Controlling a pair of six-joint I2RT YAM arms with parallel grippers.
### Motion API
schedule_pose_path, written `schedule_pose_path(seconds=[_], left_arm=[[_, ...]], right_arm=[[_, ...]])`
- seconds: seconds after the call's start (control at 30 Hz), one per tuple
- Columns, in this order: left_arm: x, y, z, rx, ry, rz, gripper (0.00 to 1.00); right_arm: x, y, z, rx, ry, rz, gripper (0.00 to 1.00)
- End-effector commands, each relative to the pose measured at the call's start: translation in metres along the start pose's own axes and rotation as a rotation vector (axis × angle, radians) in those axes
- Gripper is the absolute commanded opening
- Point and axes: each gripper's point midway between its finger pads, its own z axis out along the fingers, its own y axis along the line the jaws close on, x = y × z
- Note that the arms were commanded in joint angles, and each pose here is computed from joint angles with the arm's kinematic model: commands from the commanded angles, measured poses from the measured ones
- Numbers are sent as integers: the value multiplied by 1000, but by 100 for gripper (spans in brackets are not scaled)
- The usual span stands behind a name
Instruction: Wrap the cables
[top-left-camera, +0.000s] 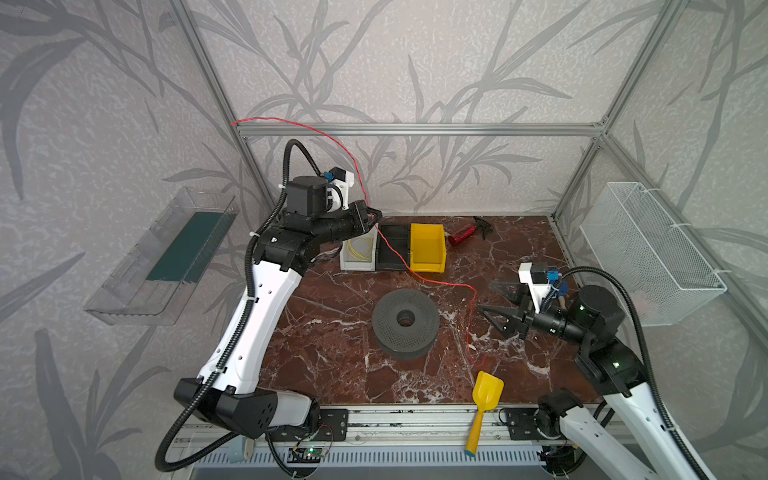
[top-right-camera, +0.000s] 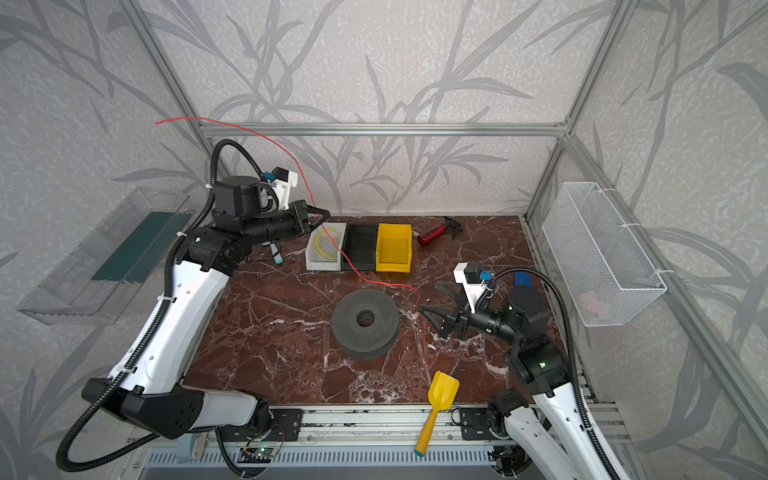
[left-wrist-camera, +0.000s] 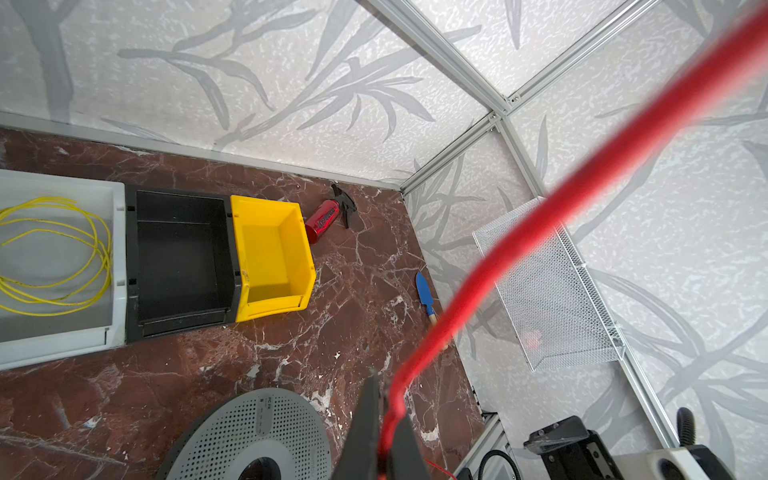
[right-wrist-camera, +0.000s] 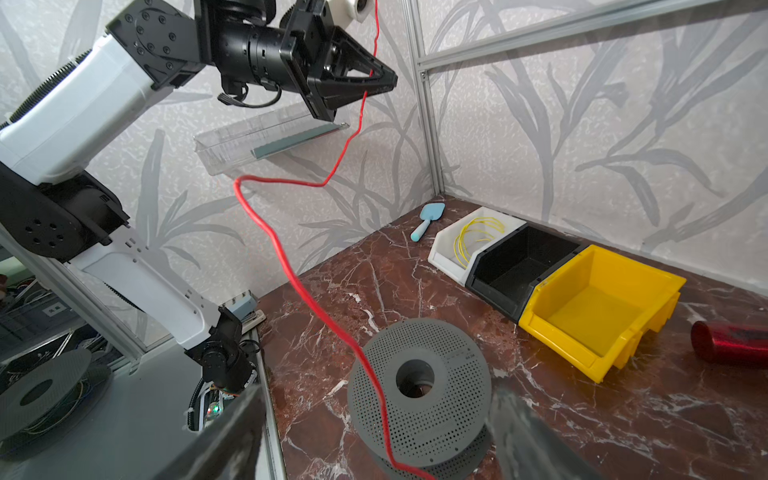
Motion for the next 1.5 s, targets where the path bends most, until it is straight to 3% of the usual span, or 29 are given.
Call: schedule_pose_path(seconds=[0.0,0.1,0.37,0.47,0.6,0.67,0.8,0.93,1.07,1.3,1.37,1.47], left_arm=[[-5,-13,-7,38,0,-12,0],[-5,-19,-7,61,9,-20,0],[-4,-26,-11,82,29,-25,0],[-3,-27,-12,81,36,-24,0],[-5,-28,-14,77,35,-17,0],[-8,-25,-16,57,20,-23,0],[-30,-4,-24,14,-68,-102,0],[-77,31,-42,-60,-217,-216,0],[-116,45,-65,-153,-366,-209,0],[-162,58,-100,-248,-546,-222,0],[-167,62,-104,-261,-560,-218,0],[-158,74,-88,-276,-488,-234,0]], right_arm=[[-4,6,8,-34,-22,-47,84],[1,6,21,-36,2,-79,84],[9,-29,36,114,-14,-124,77],[11,-32,40,115,-3,-129,59],[14,-32,43,102,11,-123,14],[16,-36,42,130,9,-120,1],[31,-68,30,323,51,-81,0],[70,-113,13,585,169,72,0],[111,-134,1,709,319,127,0],[148,-137,-1,718,510,189,0],[157,-130,7,675,539,272,0],[150,-104,27,500,552,321,0]])
